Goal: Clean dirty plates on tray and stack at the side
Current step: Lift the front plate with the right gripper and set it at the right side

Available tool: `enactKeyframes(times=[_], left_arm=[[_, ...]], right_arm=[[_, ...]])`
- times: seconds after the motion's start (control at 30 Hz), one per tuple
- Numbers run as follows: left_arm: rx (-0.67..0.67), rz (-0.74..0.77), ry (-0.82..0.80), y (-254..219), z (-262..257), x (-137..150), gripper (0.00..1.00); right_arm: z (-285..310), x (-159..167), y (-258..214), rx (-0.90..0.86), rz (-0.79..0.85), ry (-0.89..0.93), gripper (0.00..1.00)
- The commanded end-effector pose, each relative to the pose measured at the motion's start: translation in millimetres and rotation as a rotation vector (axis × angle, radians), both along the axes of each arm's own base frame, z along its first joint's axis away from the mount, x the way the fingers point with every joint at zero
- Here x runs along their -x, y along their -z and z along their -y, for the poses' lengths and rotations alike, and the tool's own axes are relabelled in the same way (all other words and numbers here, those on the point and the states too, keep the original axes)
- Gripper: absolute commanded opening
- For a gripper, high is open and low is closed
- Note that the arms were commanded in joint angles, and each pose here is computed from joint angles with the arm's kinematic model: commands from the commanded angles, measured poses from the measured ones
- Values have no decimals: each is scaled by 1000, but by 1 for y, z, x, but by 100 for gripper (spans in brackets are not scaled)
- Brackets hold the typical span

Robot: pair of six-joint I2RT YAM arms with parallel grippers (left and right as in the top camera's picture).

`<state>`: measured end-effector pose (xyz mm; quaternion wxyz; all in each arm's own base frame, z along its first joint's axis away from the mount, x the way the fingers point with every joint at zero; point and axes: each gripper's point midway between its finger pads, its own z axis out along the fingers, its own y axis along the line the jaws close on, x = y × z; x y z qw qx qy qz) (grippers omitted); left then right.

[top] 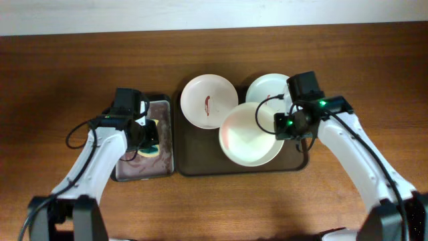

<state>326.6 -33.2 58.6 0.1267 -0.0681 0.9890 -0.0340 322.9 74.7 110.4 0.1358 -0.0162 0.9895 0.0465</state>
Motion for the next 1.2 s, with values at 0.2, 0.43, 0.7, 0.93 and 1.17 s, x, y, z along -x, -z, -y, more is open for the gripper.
enactKeyframes(times=[0.2,0.43,0.7,0.93,1.17], left_arm=[[13,-92,72,43,5,1,0],[13,-94,72,43,5,1,4],[13,-94,72,43,5,1,0],[13,-95,73,43,5,1,0],[13,-99,72,43,5,2,0]], right_arm=[[-2,-25,-68,561,367,-55,4],[-52,-15,-124,810,672,-99,4],[-75,3,-169,936,889,-28,4],[-89,-8,-106,554,671,-68,4],[7,-43,-66,302,417,289,4]])
